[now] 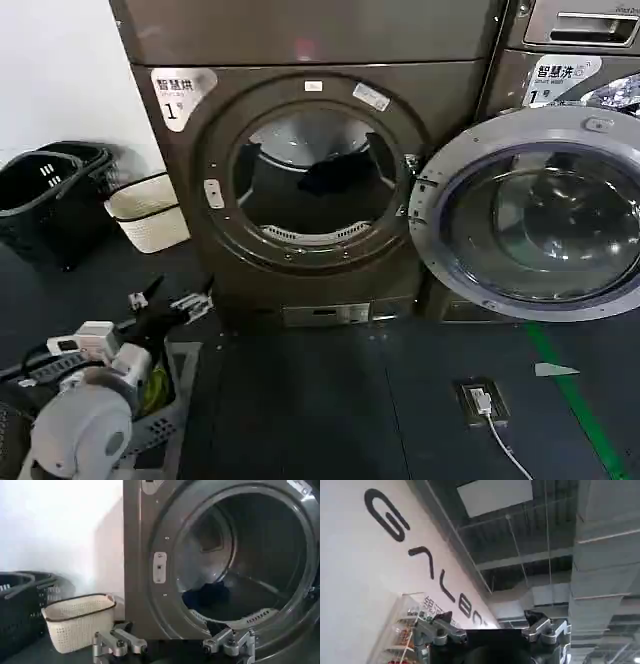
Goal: Grasp the clothes from the dryer.
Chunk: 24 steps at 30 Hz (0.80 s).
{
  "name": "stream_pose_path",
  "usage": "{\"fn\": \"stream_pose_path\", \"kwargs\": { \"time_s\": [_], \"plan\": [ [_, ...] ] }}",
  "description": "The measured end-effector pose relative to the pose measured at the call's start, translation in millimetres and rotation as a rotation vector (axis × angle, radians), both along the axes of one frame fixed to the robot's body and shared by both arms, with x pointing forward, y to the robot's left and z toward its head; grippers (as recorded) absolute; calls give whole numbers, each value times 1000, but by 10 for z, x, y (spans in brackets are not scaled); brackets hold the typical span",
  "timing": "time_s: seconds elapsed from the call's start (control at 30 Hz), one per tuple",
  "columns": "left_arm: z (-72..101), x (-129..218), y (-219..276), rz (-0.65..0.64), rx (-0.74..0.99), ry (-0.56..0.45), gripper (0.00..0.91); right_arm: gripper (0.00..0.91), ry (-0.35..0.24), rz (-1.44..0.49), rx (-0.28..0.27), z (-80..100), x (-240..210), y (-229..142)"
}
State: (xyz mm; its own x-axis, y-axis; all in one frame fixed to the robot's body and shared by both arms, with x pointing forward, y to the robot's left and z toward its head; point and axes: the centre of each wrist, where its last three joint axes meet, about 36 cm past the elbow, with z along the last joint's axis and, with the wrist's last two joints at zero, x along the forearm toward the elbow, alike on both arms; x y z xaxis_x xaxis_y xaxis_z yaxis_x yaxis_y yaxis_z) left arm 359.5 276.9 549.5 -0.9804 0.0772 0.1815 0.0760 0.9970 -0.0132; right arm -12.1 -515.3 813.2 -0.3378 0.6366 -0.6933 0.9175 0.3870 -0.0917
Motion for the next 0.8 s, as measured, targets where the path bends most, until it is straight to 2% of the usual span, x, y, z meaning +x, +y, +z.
{"fn": "stream_pose_path", "kwargs": {
  "time_s": [0.8],
  "plan": [
    [42, -36, -39, -18, -3, -12, 907, 907, -15, 8, -20, 19, -44, -15]
  ]
}}
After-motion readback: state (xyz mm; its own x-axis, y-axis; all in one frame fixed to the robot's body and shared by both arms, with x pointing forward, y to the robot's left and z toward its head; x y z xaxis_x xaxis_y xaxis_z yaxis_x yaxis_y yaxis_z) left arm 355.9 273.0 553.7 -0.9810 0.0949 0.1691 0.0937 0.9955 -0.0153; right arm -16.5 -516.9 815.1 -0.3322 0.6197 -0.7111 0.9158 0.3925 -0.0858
